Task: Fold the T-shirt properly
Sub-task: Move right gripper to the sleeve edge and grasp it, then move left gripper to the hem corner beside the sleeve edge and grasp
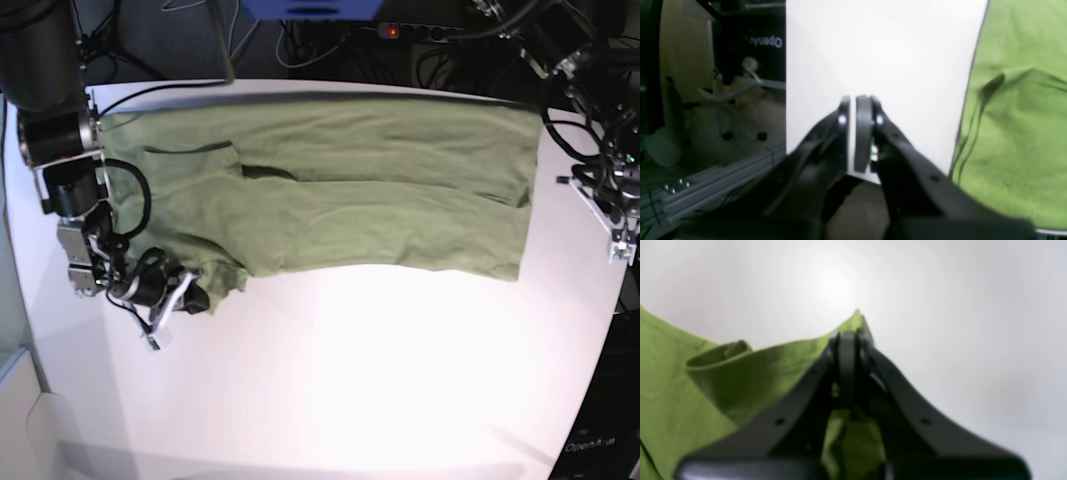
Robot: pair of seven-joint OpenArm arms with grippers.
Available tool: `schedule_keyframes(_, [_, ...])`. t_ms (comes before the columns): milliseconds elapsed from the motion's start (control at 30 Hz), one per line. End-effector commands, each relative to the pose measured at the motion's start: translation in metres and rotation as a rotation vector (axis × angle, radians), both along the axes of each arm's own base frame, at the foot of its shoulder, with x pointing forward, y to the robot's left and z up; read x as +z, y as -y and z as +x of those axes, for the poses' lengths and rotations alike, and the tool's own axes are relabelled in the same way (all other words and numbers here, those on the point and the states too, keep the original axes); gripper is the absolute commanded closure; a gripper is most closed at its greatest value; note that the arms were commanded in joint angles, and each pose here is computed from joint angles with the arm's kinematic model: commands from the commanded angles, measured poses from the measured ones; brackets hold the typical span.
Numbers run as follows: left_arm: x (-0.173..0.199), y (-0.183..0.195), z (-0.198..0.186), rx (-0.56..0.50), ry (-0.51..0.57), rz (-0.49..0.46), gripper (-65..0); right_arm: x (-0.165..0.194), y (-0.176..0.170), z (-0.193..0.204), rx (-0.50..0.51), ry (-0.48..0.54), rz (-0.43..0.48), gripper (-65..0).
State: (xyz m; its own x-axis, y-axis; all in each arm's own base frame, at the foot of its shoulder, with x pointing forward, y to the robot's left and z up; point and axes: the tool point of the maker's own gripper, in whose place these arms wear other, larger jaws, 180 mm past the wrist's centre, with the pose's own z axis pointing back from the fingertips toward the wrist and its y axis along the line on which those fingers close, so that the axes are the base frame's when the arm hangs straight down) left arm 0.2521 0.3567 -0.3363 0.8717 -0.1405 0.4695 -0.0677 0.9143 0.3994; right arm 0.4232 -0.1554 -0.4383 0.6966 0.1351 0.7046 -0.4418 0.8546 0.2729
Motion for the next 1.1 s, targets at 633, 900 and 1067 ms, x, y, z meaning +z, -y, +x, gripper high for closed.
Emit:
schedule_keyframes(633, [-0.010, 0.007, 0.050, -0.004, 0.058, -0.130, -2.7, 0.050, 0.037, 0.016, 0.011, 0.150, -0.071, -1.0])
schedule_keyframes(900, [0.013, 0.043, 0.094, -0.087, 0.255, -0.266, -22.0, 0.048, 0.029, 0.016, 0.019, 0.148, -0.060, -0.9])
schedule_keyframes(1067, [0.003, 0.066, 0.111, -0.139, 0.274, -0.370, -28.0, 0.048, 0.029, 0.016, 0.020, 0.147, -0.061, -0.9])
